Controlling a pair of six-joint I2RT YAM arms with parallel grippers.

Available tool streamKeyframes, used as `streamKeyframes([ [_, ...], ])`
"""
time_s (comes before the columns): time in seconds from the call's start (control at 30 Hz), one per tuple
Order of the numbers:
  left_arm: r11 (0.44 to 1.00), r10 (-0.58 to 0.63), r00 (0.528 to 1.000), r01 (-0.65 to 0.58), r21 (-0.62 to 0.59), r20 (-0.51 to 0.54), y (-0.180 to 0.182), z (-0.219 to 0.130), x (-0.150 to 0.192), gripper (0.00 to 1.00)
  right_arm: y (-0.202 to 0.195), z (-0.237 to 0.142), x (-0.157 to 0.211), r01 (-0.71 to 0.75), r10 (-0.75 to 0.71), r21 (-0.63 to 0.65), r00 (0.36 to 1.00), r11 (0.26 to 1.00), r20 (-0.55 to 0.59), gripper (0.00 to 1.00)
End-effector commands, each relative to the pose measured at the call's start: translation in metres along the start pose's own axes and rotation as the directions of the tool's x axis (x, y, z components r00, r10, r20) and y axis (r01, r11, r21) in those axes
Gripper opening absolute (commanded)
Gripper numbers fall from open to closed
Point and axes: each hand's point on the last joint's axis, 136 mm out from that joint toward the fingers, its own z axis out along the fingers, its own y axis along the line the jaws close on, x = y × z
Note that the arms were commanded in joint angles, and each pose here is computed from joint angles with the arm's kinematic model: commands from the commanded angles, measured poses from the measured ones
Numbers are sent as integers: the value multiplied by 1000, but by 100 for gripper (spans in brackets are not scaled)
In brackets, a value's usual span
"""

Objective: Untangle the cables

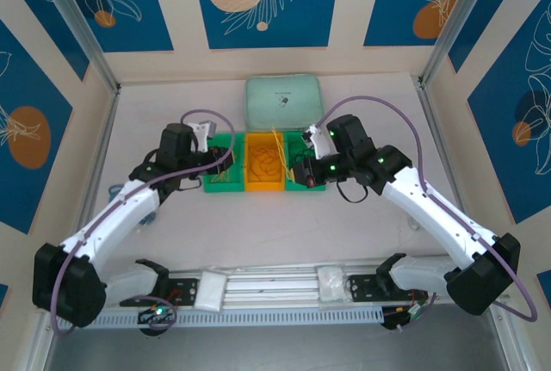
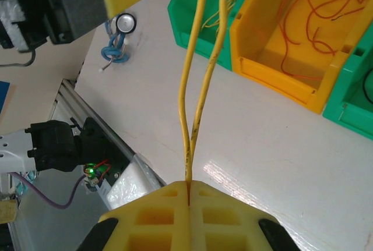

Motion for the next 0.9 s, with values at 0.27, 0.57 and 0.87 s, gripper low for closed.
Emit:
streamKeyframes([
  [0.27, 965, -113, 993, 102, 241, 29, -33, -18, 11, 38, 18, 53, 8, 33, -37, -38, 993, 999, -115, 0],
  [0.57, 956, -135, 991, 128, 263, 7, -33, -11, 15, 37, 41, 76, 8, 66, -79, -89, 985, 994, -151, 0],
  [0.87, 962, -144, 990, 139, 237, 2, -24, -7, 23, 36, 57, 87, 8, 85, -106, -128, 980, 988, -171, 0],
])
